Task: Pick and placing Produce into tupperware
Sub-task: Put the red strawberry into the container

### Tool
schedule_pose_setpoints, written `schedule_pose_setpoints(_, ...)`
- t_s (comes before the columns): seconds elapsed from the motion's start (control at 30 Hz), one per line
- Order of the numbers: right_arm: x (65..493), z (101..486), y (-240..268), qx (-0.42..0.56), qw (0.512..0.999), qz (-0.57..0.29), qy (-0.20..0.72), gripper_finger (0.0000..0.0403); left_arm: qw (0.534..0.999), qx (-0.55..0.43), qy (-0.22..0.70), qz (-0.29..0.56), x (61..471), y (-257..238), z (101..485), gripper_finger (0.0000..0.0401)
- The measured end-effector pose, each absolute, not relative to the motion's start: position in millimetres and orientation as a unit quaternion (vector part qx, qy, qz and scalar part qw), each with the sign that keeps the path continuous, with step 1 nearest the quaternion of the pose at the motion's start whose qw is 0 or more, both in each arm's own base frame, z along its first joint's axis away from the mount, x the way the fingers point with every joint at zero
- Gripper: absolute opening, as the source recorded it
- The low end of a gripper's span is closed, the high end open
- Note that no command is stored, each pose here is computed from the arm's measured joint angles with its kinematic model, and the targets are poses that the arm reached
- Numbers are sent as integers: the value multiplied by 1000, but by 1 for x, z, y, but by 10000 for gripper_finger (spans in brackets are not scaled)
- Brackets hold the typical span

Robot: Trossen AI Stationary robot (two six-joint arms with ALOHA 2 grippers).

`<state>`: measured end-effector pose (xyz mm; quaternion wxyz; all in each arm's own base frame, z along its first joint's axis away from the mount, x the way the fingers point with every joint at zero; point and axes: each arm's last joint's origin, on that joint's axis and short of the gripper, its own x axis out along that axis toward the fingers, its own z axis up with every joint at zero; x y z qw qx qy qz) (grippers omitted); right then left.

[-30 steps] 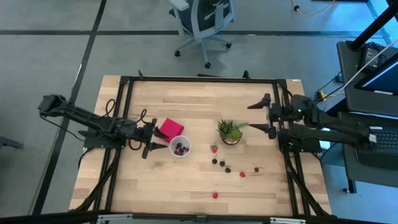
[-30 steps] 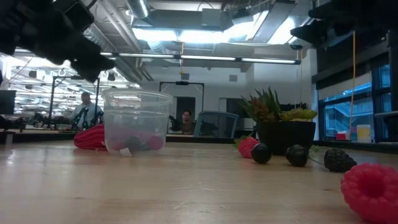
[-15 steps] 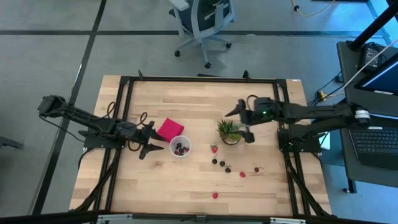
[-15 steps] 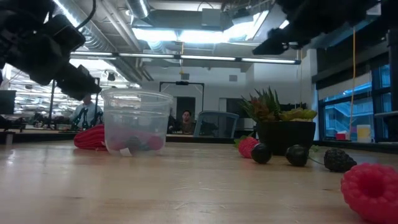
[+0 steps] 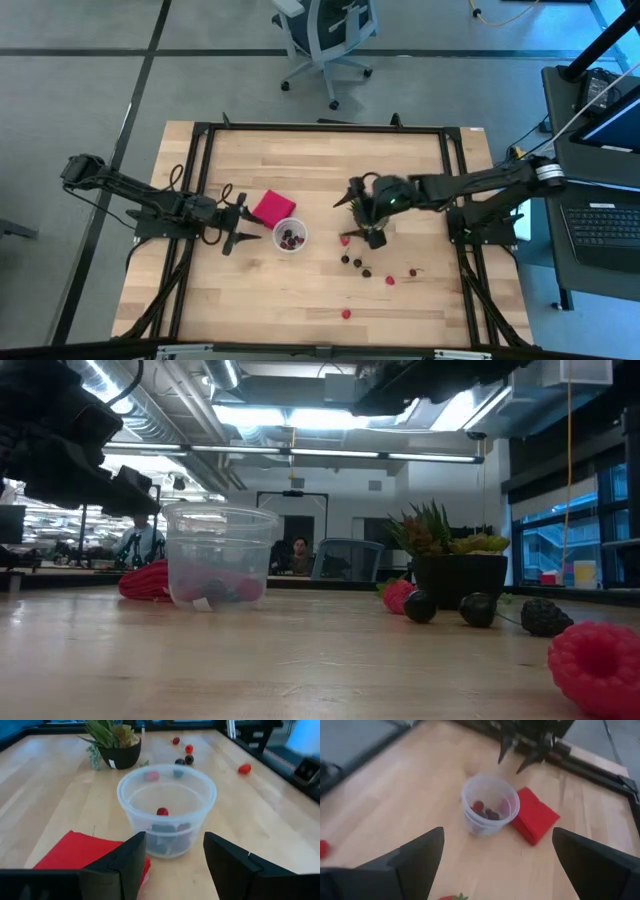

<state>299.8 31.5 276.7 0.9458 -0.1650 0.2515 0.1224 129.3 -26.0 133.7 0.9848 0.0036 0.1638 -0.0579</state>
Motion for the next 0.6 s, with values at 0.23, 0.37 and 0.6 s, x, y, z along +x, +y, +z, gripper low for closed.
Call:
schedule_pose_setpoints(0.23,335,256,53,-205,919,130,312,370,977,31,200,-63,127,-26,127,192)
schedule_pose_setpoints(0.37,351,246,61,-206,913,135,324,370,977,25,202,-62,127,-25,126,192)
schedule_pose_setpoints(0.6,360,219,65,-227,891,107,378,370,977,23,202,-62,127,-26,126,192)
